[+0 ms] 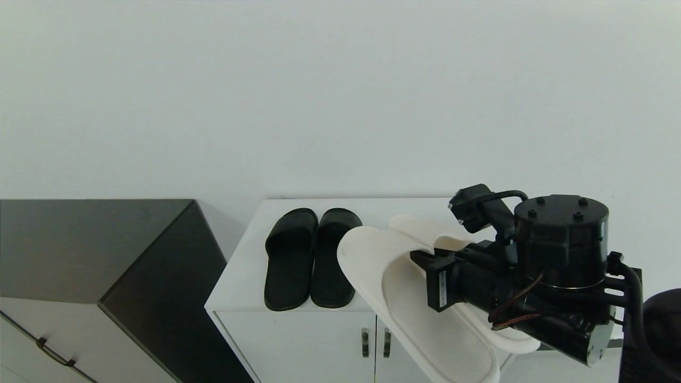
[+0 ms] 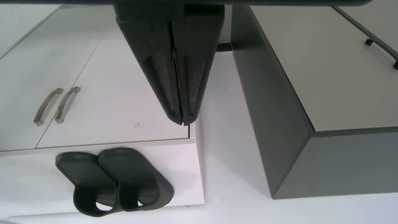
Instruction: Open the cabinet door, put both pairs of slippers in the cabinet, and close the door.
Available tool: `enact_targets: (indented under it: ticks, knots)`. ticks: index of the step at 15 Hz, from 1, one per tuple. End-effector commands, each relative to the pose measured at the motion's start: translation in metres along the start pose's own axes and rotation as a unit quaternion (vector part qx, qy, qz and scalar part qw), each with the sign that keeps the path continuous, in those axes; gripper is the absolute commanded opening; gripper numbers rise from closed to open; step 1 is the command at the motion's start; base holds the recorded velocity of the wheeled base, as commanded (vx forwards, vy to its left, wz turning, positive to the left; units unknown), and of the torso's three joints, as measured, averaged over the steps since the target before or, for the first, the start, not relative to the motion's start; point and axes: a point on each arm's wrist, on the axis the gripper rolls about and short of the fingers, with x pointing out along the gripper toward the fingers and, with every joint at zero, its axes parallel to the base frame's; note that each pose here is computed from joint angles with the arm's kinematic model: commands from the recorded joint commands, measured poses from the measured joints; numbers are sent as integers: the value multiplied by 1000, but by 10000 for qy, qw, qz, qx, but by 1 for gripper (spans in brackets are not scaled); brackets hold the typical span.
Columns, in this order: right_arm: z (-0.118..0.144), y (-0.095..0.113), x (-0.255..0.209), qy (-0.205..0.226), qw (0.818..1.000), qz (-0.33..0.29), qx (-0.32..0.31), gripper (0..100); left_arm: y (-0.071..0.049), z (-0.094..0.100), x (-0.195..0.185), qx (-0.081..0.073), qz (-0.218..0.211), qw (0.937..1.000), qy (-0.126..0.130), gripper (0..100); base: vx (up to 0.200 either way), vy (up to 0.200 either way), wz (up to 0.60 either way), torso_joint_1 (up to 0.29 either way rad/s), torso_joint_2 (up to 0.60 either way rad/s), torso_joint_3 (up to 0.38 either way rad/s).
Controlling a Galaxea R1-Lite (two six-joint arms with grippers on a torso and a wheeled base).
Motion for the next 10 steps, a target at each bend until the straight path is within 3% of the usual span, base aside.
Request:
enact_targets:
  ticks: [1, 10]
  knots:
    - [4, -1, -5, -91, 10000, 11, 28, 0, 0, 0, 0, 3, 6, 10000, 10, 0, 0, 0, 0, 0, 0, 0]
    - [-1, -1, -2, -3, 10000, -4, 4, 0, 0, 0, 0, 3, -2, 10000, 10, 0, -200, 0, 0, 0, 1, 4]
